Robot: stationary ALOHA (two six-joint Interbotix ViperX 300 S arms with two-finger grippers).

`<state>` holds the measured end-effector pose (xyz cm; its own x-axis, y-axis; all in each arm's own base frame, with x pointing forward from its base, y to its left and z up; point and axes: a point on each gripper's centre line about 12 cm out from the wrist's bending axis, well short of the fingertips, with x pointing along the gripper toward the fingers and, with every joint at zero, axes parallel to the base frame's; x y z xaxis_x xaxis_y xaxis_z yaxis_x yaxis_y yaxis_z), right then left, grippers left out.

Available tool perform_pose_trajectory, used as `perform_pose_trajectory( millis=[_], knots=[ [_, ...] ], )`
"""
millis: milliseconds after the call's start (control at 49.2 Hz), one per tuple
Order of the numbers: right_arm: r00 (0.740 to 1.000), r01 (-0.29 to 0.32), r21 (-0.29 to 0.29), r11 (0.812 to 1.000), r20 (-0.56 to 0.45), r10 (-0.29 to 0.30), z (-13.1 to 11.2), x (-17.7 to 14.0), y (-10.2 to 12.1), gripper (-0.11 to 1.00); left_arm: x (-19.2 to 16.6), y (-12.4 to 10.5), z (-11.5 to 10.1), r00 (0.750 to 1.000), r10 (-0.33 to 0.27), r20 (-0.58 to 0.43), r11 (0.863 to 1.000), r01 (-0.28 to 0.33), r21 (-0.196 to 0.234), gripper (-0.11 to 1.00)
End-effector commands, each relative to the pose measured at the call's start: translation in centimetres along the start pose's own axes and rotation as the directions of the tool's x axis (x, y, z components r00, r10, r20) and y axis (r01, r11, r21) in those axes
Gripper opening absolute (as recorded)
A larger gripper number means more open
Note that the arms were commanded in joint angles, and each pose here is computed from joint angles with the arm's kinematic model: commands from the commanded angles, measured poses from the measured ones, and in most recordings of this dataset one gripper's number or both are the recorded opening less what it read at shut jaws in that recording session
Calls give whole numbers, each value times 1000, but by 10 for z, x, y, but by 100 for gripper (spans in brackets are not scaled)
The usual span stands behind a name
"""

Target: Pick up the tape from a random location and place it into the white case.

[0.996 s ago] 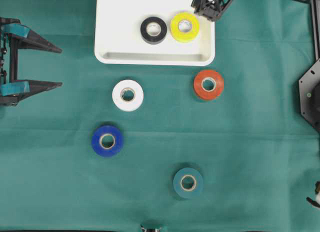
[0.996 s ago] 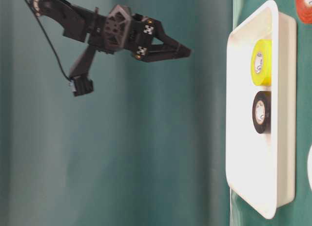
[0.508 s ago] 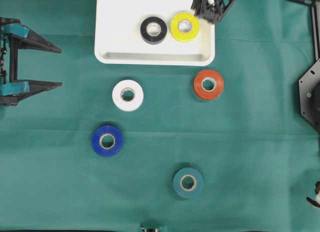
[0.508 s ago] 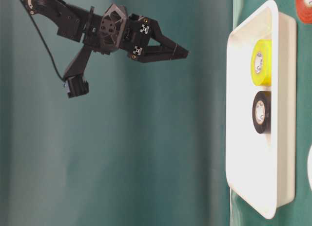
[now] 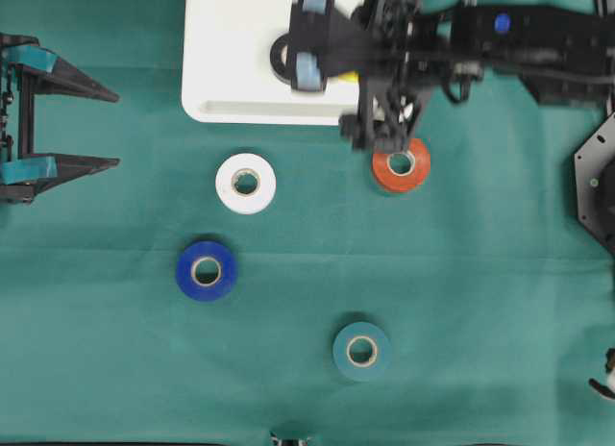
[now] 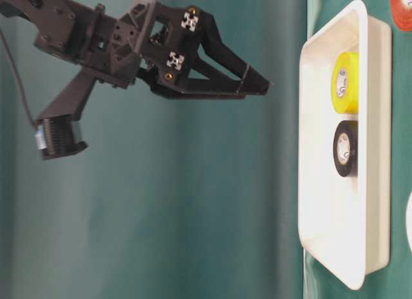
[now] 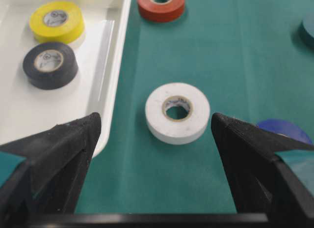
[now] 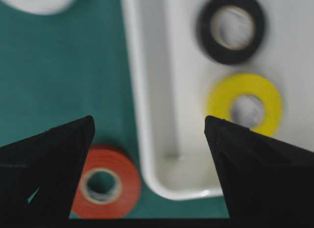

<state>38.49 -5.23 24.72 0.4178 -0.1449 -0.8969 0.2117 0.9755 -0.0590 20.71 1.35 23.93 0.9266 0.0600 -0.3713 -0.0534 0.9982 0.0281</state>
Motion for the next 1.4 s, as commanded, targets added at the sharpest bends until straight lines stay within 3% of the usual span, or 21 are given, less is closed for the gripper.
perform_pose_trajectory(
  millis=[0, 386, 630, 813, 1037, 1382],
  knots=[
    [998, -19, -19, 1000, 64, 20, 9, -15, 11, 90, 0, 1, 5, 1000, 3, 14, 1000, -3, -4, 97],
    [994, -26, -31, 999, 105, 29, 6, -30, 13, 90, 0, 1, 5, 1000, 3, 12, 1000, -3, -4, 97],
    [972, -42, -28, 999, 229, 48, -16, -62, 7, 90, 1, 1, 4, 1000, 3, 12, 1000, -3, -4, 97],
    [940, -59, -25, 998, 334, 64, -43, -86, 2, 90, 0, 1, 5, 1000, 3, 14, 1000, -3, -4, 97],
    [882, -80, -25, 996, 465, 83, -77, -113, -3, 90, -1, 1, 5, 1000, 3, 17, 1000, -3, -4, 97],
    [803, -121, -13, 993, 587, 106, -126, -117, -7, 90, -1, 1, 5, 1000, 3, 17, 1000, -3, -4, 97]
  ],
)
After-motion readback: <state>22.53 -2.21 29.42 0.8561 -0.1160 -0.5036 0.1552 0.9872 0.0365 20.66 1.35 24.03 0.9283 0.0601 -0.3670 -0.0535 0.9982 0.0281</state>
